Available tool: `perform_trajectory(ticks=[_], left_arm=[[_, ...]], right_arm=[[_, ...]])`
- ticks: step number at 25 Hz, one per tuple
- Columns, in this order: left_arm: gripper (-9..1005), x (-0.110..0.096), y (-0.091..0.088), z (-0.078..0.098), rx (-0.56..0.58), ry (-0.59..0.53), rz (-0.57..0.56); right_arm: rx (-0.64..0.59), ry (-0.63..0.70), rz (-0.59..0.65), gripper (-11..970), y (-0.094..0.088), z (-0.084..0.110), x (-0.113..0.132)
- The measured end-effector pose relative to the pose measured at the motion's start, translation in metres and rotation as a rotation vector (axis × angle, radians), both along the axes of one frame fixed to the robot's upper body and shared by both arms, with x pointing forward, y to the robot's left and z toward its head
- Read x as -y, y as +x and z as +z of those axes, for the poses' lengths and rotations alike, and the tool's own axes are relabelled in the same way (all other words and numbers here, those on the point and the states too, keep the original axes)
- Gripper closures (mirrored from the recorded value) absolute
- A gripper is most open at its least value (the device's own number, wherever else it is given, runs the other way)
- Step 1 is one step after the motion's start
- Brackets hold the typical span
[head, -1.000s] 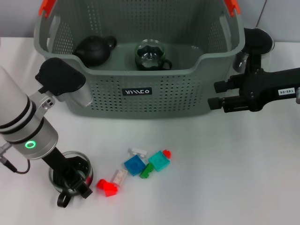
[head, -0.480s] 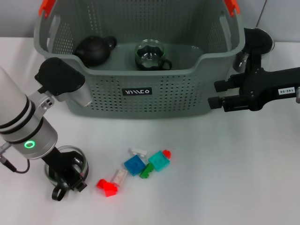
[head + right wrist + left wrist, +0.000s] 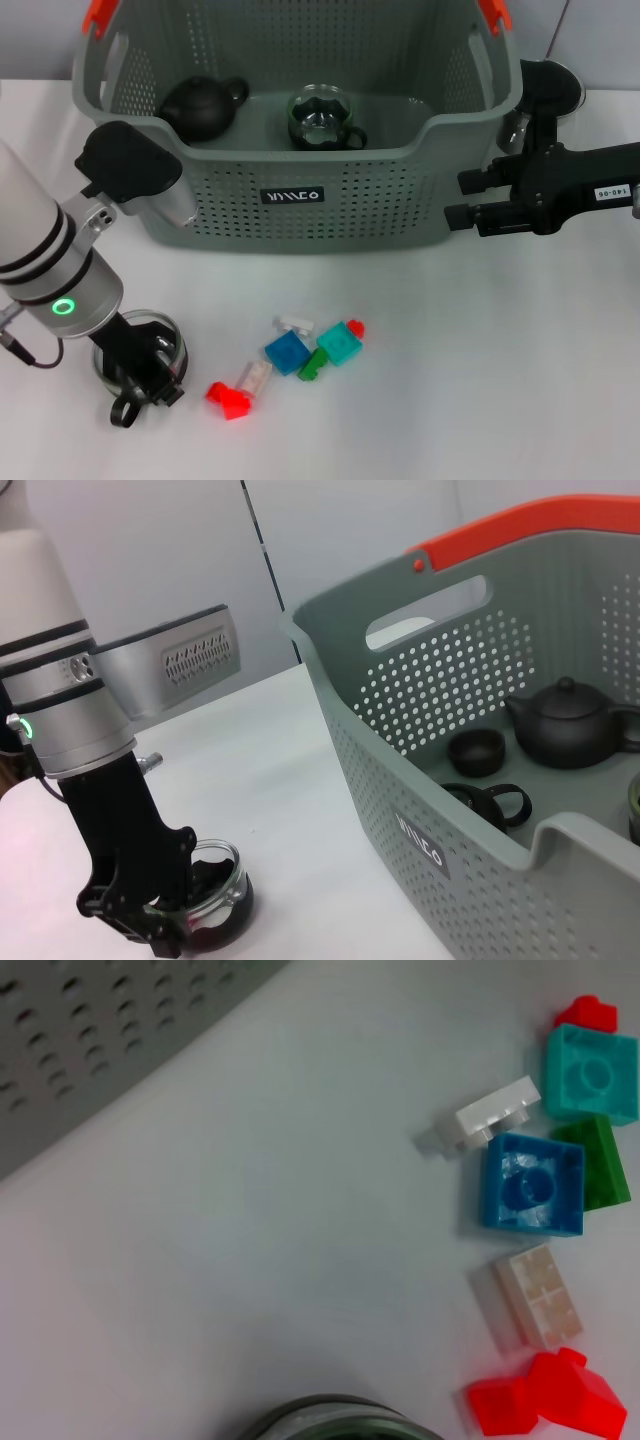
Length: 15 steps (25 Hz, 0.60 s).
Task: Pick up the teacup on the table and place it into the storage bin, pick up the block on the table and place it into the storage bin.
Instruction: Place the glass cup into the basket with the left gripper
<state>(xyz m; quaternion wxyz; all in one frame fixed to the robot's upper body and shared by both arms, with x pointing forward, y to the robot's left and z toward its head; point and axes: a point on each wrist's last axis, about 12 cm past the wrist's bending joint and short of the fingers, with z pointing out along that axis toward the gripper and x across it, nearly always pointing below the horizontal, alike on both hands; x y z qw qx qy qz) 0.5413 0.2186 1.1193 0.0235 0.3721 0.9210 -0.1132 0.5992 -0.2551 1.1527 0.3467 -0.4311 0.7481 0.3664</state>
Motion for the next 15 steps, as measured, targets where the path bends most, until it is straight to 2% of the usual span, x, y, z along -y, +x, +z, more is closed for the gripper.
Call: perform_trajectory(ticks=[8,9,15], left_arm=[[907,-0.001,-0.004,0.019,0.011,0.001,-0.008],[915,-0.001,-0.007,0.028,0.019,0.001,-0.009],[947,-0.002,-0.007,0.034,0.031,0.0,0.0]], right_arm=[[0.002,0.0,0.0,313,0.0,0.001,0.0],[0.002,0.0,0.0,313,0.0,0.001,0.0],[0.01,0.0,0.004,315,0.0,0.0,0.001]])
